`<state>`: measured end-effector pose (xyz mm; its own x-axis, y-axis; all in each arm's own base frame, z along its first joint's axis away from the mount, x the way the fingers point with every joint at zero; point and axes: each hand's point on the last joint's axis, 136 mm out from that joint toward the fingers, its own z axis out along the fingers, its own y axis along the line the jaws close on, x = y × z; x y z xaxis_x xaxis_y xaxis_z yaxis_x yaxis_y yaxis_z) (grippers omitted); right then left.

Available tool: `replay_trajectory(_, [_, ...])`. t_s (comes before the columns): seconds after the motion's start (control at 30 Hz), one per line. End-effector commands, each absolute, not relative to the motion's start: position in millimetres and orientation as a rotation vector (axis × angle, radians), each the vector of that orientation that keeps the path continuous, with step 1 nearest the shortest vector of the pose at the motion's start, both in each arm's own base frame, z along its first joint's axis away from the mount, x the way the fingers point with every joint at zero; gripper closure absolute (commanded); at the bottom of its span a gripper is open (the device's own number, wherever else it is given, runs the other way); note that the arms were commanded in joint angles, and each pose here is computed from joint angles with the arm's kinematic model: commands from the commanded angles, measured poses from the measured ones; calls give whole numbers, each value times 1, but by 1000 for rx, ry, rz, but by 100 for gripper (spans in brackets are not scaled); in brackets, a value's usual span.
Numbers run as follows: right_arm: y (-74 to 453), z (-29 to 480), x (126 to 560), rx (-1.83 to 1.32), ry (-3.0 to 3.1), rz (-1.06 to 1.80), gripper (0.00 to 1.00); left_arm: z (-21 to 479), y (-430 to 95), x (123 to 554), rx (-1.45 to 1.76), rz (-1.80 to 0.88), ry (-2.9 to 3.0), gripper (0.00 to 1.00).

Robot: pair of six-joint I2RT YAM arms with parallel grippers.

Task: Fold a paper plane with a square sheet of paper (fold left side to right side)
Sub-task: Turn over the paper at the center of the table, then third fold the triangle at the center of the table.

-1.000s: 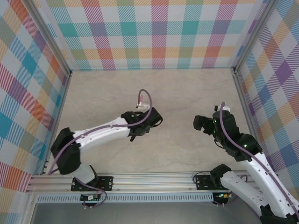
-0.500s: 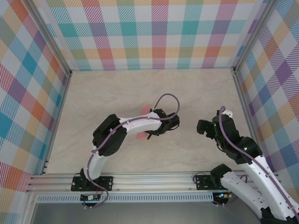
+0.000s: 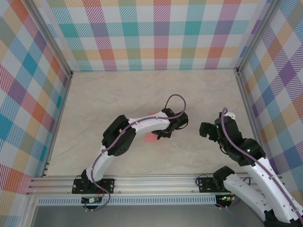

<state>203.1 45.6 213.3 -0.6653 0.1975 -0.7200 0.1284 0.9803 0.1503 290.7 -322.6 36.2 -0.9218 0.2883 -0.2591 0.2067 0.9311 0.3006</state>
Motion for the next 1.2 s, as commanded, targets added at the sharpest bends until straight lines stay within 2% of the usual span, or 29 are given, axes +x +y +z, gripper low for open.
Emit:
replay_trajectory(0.0, [49,209,200,180,2347,109,0,53,-342,292,377,169,2828,61])
replay_trajectory(0.23, [75,201,206,132,2404,223,0,102,-366,296,340,-396,2798,44])
replay_trajectory(0.37, [108,189,216,101,2461,385,0,133,-343,305,224,-654,2725,37])
replay_trajectory(0.53, [171,165,239,40,2533,699,0,135,-293,319,30,-864,2661,33])
replay_trajectory(0.7, [218,130,274,48,2629,847,1,129,-266,330,-85,-1120,2542,33])
replay_trajectory(0.8, [241,115,299,28,2652,895,7,122,-258,331,-112,-1189,2500,36])
replay_trajectory(0.9, [262,105,323,18,2681,925,17,113,-251,330,-132,-1194,2495,41])
replay_trajectory(0.93, [267,103,331,22,2687,924,24,109,-248,330,-140,-1188,2502,43])
replay_trajectory(1.17, [271,67,369,62,2779,738,42,94,-243,327,-158,-1175,2536,44])
